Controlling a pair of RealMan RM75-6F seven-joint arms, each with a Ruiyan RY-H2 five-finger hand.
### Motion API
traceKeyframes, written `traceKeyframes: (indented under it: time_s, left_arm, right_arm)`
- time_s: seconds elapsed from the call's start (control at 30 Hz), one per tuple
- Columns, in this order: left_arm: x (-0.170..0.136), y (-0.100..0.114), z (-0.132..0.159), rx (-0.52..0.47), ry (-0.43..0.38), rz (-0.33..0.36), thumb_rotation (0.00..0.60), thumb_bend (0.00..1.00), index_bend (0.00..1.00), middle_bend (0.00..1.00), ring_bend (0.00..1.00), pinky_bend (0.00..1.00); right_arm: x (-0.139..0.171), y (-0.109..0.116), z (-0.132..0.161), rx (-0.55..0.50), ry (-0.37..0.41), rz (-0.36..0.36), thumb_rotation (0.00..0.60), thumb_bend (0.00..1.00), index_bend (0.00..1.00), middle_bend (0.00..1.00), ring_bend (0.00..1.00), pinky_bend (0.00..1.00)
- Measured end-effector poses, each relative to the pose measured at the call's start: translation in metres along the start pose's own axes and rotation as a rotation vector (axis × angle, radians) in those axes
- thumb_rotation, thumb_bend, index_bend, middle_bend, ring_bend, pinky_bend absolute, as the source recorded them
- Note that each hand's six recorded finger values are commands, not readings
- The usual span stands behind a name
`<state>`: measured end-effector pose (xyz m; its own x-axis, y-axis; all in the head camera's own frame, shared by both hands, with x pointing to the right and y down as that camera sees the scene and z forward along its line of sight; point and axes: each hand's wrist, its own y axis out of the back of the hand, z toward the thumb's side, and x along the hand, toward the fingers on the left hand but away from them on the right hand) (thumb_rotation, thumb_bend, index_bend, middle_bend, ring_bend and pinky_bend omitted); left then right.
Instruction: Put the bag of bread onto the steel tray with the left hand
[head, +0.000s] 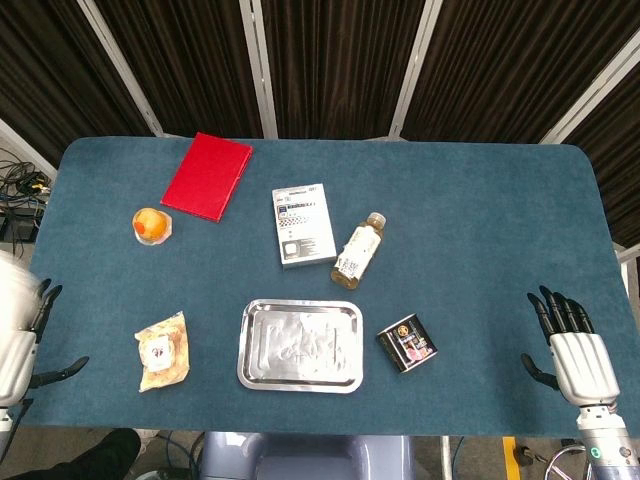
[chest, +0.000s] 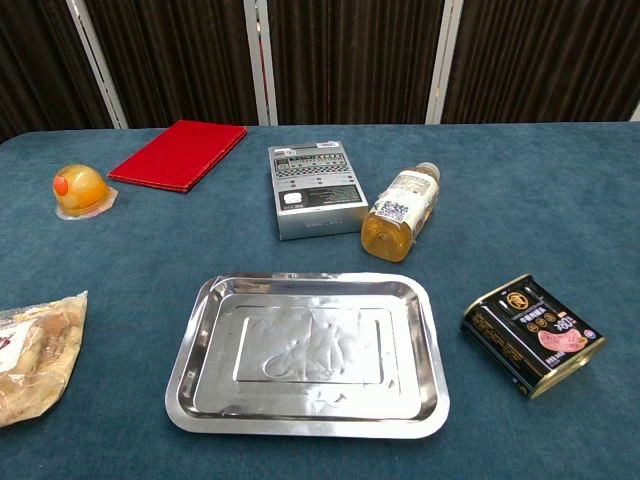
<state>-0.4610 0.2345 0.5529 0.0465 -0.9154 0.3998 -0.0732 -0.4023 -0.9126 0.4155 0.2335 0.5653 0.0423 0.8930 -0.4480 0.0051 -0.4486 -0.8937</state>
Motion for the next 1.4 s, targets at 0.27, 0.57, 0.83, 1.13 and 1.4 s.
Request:
traceKeyframes:
  time_s: [0.27, 0.57, 0.83, 1.13, 1.4]
  left_arm:
    - [-0.001, -0.013, 0.002, 0.037, -0.016, -0.077, 0.600, 0.08, 0.00, 0.00, 0.00, 0.00]
    - [0.011, -0.058, 0.020, 0.159, -0.073, -0.308, 0.600, 0.08, 0.00, 0.00, 0.00, 0.00]
    - [0.033, -0.100, 0.066, 0.210, -0.162, -0.381, 0.600, 0.09, 0.04, 0.00, 0.01, 0.06]
    - [0.043, -0.122, 0.094, 0.215, -0.167, -0.345, 0.600, 0.34, 0.65, 0.67, 0.64, 0.69]
    - [0.052, -0.079, 0.109, 0.131, -0.187, -0.169, 0.600, 0.33, 0.63, 0.66, 0.64, 0.69]
  right_arm:
    - [0.000, 0.000, 0.001, -0.002, 0.002, -0.001, 0.600, 0.30, 0.00, 0.00, 0.00, 0.09]
    - [-0.001, 0.000, 0.002, 0.001, 0.000, -0.001, 0.600, 0.30, 0.00, 0.00, 0.00, 0.09]
    - [-0.002, 0.001, 0.001, -0.008, 0.002, -0.001, 0.600, 0.30, 0.00, 0.00, 0.00, 0.09]
    - [-0.001, 0.003, -0.001, -0.021, -0.001, -0.009, 0.600, 0.30, 0.00, 0.00, 0.00, 0.09]
    - [-0.001, 0.002, 0.001, -0.015, 0.003, -0.007, 0.600, 0.30, 0.00, 0.00, 0.00, 0.09]
